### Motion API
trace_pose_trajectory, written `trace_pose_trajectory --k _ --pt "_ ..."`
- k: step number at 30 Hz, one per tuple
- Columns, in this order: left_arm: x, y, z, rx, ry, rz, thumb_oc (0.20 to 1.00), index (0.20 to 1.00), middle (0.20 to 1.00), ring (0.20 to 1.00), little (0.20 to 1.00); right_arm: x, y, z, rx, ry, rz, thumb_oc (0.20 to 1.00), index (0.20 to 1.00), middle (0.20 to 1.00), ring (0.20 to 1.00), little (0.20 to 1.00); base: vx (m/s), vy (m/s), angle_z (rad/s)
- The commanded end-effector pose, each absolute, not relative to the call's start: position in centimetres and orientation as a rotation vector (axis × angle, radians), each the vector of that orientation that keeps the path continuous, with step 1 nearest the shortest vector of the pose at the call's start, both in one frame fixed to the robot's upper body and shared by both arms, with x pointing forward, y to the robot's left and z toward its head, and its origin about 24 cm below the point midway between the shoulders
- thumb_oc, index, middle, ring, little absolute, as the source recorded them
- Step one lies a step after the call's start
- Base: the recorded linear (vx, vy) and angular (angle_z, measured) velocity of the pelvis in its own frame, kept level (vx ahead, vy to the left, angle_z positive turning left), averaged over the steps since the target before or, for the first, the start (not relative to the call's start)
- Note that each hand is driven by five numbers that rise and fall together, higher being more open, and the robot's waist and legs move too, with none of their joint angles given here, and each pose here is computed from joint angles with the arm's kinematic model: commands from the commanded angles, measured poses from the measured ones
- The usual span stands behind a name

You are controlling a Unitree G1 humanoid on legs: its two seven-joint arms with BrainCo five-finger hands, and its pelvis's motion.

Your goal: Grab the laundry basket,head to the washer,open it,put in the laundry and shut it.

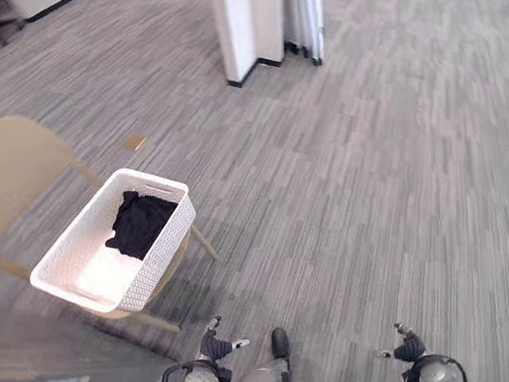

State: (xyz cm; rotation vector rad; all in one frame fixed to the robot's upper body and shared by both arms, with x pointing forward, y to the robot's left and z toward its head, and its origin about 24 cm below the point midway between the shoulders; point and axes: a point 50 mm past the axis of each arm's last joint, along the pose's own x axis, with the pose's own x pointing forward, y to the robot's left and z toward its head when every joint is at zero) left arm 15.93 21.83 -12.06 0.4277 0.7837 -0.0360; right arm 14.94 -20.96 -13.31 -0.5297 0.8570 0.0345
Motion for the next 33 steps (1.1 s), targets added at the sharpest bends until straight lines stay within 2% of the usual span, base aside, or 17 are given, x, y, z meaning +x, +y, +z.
trace_pose_trajectory --k 1,7,15,29,33 --pt "17.0 22.9 -11.0 0.433 0.713 0.016 1.0 1.0 1.0 1.0 1.0 18.5 -21.5 -11.0 -0.543 0.704 0.019 1.0 1.0 1.0 1.0 1.0 0.09 0.03 0.91" --pt "18.3 22.0 -10.7 0.443 0.679 0.005 1.0 1.0 1.0 1.0 1.0 19.7 -21.3 -10.1 -0.519 0.645 0.007 1.0 1.0 1.0 1.0 1.0 0.1 -0.009 0.78" --pt "16.9 20.6 -12.1 0.396 0.753 -0.036 1.0 1.0 1.0 1.0 1.0 18.9 -22.9 -10.1 -0.513 0.66 -0.034 1.0 1.0 1.0 1.0 1.0 0.08 -0.054 1.07" --pt "15.2 22.5 -12.7 0.354 0.827 0.064 1.0 1.0 1.0 1.0 1.0 17.0 -22.9 -11.4 -0.508 0.747 -0.046 1.0 1.0 1.0 1.0 1.0 0.24 0.1 0.5" --pt "15.3 24.1 -12.4 0.372 0.831 0.122 1.0 1.0 1.0 1.0 1.0 18.3 -21.7 -11.0 -0.543 0.708 0.011 1.0 1.0 1.0 1.0 1.0 0.28 0.239 0.24"
